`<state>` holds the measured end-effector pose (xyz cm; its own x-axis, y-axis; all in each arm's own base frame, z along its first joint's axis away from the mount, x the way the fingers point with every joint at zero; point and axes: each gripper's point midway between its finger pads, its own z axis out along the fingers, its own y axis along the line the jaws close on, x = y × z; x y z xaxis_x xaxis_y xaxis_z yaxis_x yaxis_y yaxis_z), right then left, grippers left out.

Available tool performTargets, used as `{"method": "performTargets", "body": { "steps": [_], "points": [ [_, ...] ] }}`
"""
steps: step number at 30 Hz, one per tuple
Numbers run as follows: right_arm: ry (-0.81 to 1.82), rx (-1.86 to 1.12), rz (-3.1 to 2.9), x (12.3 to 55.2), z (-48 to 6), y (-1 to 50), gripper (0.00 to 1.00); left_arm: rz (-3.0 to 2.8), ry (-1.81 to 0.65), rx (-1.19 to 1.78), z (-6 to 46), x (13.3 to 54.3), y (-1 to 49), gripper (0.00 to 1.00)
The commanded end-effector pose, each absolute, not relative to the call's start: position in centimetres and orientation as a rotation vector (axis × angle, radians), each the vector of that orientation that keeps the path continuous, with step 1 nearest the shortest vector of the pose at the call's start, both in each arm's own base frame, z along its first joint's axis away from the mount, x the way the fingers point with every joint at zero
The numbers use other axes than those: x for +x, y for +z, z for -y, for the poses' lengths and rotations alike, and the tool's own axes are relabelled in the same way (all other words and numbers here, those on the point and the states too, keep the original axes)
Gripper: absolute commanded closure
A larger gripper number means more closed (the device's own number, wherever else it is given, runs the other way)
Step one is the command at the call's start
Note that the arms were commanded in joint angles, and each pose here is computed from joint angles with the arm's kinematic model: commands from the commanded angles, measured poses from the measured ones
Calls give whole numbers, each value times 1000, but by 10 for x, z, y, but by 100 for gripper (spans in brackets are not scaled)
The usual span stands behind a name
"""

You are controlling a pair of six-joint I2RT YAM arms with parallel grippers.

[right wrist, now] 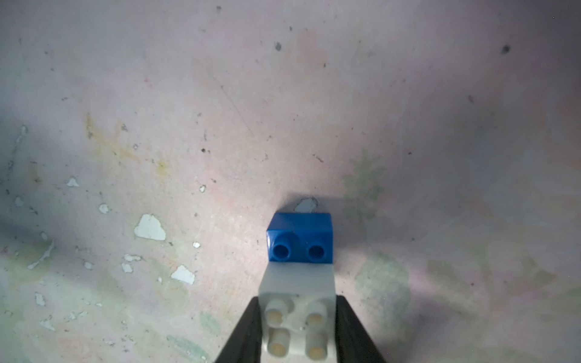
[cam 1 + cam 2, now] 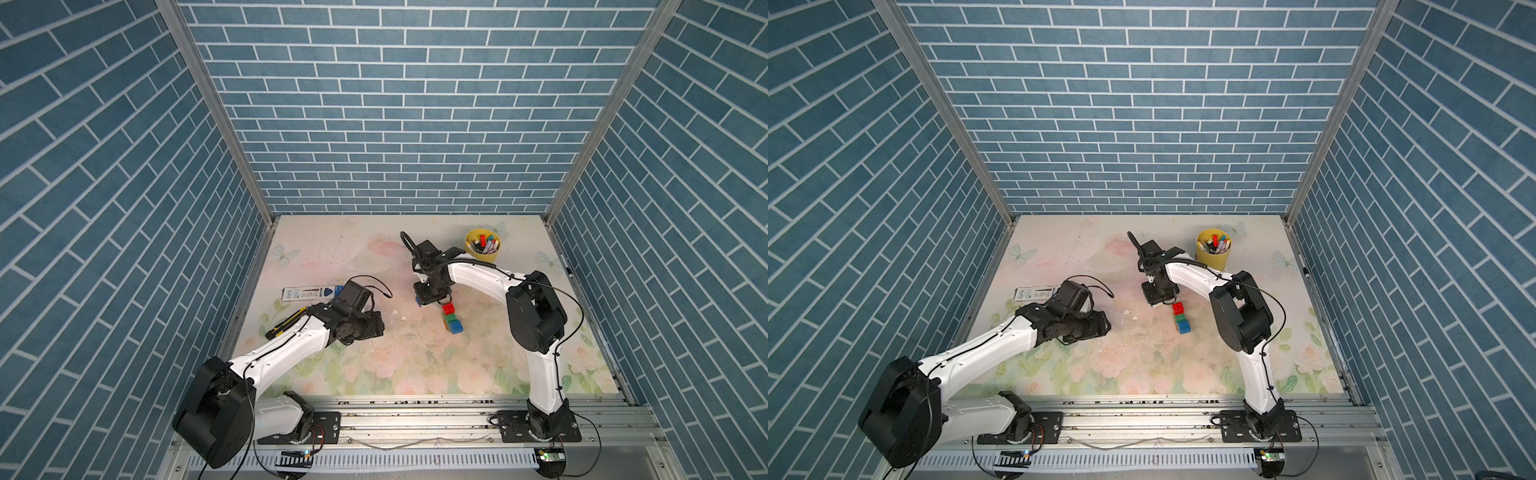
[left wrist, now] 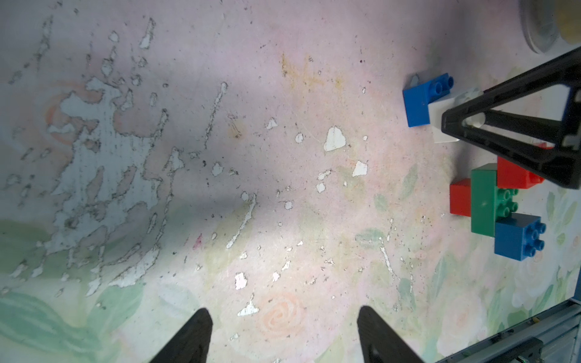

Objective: Assemble the letter y with lego
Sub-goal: Pick up the lego brick from the center of the board.

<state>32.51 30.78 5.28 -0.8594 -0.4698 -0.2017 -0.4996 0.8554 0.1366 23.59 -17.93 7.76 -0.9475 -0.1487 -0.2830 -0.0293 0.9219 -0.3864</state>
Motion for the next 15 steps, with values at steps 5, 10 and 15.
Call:
{"method": "performTargets", "body": {
  "steps": [5, 10, 15],
  "points": [
    [314, -953, -2809, 299, -330, 73, 71, -2805, -468, -149, 168, 231, 69, 24],
    [370, -1132, -2746, 270, -351, 81, 71, -2807, -459, -194, 158, 230, 66, 24],
    [342, -1247, -2723, 257, -362, 72, 70, -2785, -482, -224, 155, 233, 70, 24]
  ]
}}
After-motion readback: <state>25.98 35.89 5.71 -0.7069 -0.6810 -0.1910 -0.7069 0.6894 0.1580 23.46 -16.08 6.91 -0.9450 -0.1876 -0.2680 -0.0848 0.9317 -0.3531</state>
